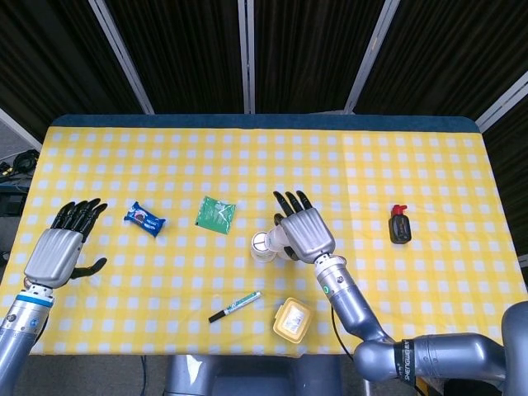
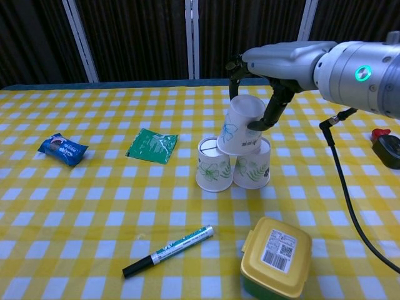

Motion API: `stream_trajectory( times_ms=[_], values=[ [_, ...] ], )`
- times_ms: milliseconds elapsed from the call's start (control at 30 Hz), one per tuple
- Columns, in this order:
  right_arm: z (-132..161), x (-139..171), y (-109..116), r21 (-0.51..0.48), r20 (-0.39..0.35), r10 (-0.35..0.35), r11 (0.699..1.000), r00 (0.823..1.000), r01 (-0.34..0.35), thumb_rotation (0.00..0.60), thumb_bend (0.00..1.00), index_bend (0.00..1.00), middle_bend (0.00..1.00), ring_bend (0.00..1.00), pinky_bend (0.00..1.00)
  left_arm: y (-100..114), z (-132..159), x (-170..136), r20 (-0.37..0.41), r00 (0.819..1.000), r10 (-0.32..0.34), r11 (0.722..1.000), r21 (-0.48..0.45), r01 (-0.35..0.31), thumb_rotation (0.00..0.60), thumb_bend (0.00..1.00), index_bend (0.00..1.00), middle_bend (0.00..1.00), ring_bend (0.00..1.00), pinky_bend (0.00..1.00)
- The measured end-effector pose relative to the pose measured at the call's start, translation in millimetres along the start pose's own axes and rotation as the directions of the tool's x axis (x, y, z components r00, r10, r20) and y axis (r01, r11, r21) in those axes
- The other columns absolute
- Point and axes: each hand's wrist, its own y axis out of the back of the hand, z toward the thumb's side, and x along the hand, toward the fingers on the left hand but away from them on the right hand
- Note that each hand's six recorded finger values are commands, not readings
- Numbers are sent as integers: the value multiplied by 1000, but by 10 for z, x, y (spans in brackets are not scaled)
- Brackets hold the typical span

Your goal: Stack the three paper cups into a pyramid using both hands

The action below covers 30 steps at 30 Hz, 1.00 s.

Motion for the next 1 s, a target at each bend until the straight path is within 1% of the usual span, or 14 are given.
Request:
stream_trajectory(
  times_ms=[100,167,367,533,700,833,933,1000],
  values=[
    [15,1,-8,-6,-4,1,1000,1000,-1,600,168,325,0,0,0,9,-16,6,-5,1000,0,1000,-5,0,600,246,0,0,0,0],
    [24,9,0,-8,-6,-1,1000,1000,1,600,157,293,0,0,0,12,-20,5,-6,1000,0,1000,-7,0,600,246,0,0,0,0],
    [46,68,61,-6,-11,-21,1000,1000,20,600,143,223,0,0,0,20,-35,5,-13,1000,3,1000,-9,-3,600,247,0,0,0,0],
    [10,155,113,6,-3,-39,999,999,39,600,142,204,0,0,0,36,-32,-9,-13,1000,12,1000,-6,-12,600,247,0,0,0,0],
    [-142,332,147,26,25,-65,998,998,65,600,143,157,0,0,0,42,-25,-29,-13,1000,20,1000,0,-20,600,247,0,0,0,0],
    [-287,466,127,35,52,-76,997,996,74,600,143,95,0,0,0,51,-17,-50,-12,999,30,1000,6,-30,600,247,0,0,0,0],
    [-476,627,78,36,89,-88,996,992,85,600,142,55,0,0,0,48,8,-85,-5,999,39,999,16,-39,600,246,0,0,0,0],
    [-653,793,13,27,120,-97,995,988,94,600,143,31,0,0,0,35,26,-109,-1,999,41,999,27,-41,600,244,0,0,0,0]
  ],
)
